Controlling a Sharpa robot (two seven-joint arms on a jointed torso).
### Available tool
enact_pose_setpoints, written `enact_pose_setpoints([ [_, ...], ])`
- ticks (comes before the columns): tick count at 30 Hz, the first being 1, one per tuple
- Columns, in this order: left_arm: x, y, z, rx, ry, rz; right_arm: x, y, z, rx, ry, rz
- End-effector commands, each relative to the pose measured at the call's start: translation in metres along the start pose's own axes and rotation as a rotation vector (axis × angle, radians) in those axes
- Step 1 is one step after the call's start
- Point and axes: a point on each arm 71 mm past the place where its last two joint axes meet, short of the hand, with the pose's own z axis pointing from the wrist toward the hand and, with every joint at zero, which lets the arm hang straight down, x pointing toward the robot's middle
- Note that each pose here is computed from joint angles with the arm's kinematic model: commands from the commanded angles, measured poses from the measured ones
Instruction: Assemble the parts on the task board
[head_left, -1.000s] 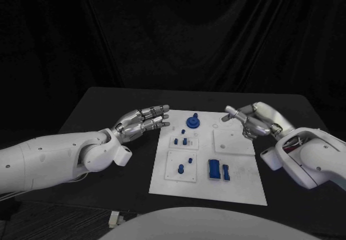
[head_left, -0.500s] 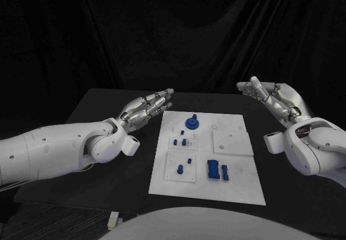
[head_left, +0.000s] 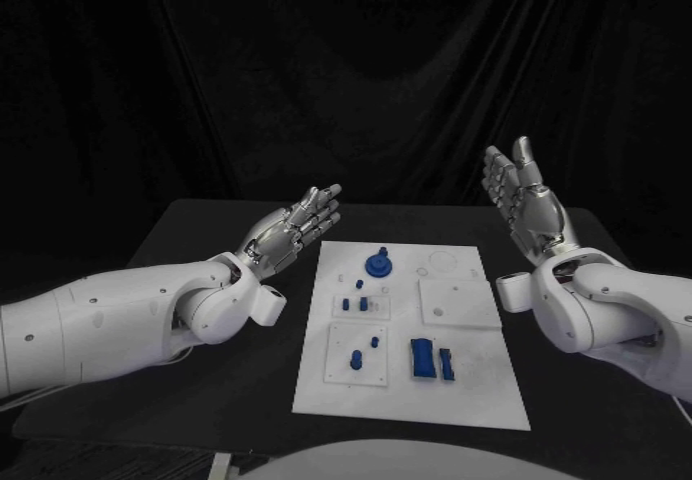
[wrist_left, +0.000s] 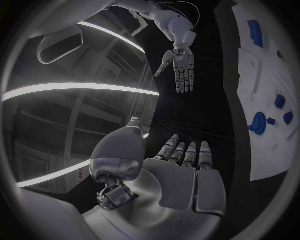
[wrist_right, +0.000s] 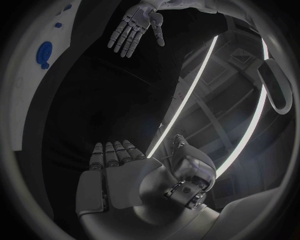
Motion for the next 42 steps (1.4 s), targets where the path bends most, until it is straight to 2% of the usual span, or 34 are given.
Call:
enact_pose_setpoints([
  [1,-0.0033,0.0009,0.007,-0.018,-0.152,0.05,0.002,-0.014,0.006,0.083,-0.121,0.094],
  [5,-0.001,-0.0007,0.0162,-0.025,-0.24,0.071,0.01,-0.022,0.013,0.121,-0.172,0.151],
  [9,0.0022,-0.0027,0.0266,-0.039,-0.357,0.091,0.016,-0.029,0.018,0.154,-0.213,0.196],
  [13,0.0054,-0.0046,0.0348,-0.058,-0.465,0.104,0.018,-0.031,0.019,0.164,-0.225,0.208],
  [19,0.0085,-0.0061,0.0407,-0.079,-0.557,0.11,0.018,-0.031,0.019,0.164,-0.225,0.208],
  [24,0.0097,-0.0066,0.0426,-0.087,-0.589,0.112,0.018,-0.031,0.019,0.164,-0.225,0.208],
  [42,0.0097,-0.0066,0.0426,-0.087,-0.589,0.112,0.018,-0.031,0.019,0.164,-0.225,0.208],
])
